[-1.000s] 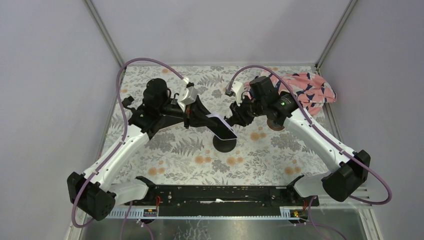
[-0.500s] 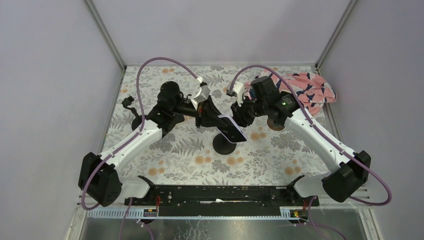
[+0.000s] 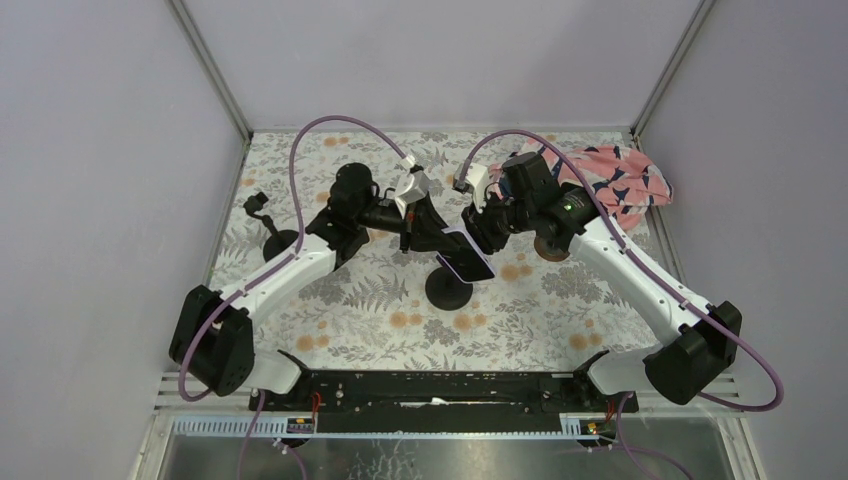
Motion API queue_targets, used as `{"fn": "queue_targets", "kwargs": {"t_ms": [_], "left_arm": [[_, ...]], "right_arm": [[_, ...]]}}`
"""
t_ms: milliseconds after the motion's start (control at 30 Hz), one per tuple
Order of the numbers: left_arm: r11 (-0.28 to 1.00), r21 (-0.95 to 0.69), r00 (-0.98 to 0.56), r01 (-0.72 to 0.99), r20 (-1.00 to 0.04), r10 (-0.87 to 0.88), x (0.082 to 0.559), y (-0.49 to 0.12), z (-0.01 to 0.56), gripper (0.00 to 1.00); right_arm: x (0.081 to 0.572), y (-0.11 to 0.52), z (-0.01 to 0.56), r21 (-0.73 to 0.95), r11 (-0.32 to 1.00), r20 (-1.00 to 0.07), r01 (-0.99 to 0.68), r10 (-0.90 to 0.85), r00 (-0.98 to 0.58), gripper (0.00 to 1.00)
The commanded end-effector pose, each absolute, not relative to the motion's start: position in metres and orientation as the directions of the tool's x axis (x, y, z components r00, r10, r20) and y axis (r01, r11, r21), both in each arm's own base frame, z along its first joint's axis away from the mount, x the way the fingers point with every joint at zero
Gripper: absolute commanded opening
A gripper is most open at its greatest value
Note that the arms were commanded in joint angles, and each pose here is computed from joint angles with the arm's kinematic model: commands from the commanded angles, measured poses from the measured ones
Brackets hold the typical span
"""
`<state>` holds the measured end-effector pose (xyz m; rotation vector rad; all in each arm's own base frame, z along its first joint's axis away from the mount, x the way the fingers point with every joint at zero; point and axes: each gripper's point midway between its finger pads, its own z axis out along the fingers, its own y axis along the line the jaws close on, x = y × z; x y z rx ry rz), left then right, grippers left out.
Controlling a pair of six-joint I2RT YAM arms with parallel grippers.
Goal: Place the phone on the phone stand
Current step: Install the phone on the phone stand.
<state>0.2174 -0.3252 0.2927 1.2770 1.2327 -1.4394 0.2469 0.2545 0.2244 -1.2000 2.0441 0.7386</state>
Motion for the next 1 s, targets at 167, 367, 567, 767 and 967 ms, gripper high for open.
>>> {"fn": "queue_targets", "kwargs": {"t_ms": [167,367,567,767,967], "left_arm": [[-0.134,-0.063,-0.063,0.989,-0.998,0.005,0.243,-0.319,0.291,0.0],[-0.134,-0.091,-0.091,0.987,-0.996,0.007,0.245,-0.32,0.283,0.0],[-0.107,-0.113,-0.11,0.988,-0.993,0.04,0.253,-0.321,0.268,0.0],[-0.073,-0.094,-0.087,0.993,-0.991,0.099,0.258,-0.317,0.255,0.0],[-0.155,-0.108,-0.095,0.982,-0.992,0.087,0.253,-0.313,0.255,0.0]], "right_arm": [[0.239,0.26,0.246,0.153,0.383,-0.807,-0.911,-0.484,-0.339,0.22],[0.239,0.261,0.246,0.153,0.381,-0.807,-0.912,-0.484,-0.338,0.22],[0.238,0.261,0.247,0.157,0.375,-0.808,-0.914,-0.483,-0.337,0.23],[0.234,0.264,0.248,0.175,0.353,-0.812,-0.919,-0.477,-0.337,0.31],[0.23,0.266,0.249,0.189,0.331,-0.816,-0.924,-0.471,-0.336,0.31]]}}
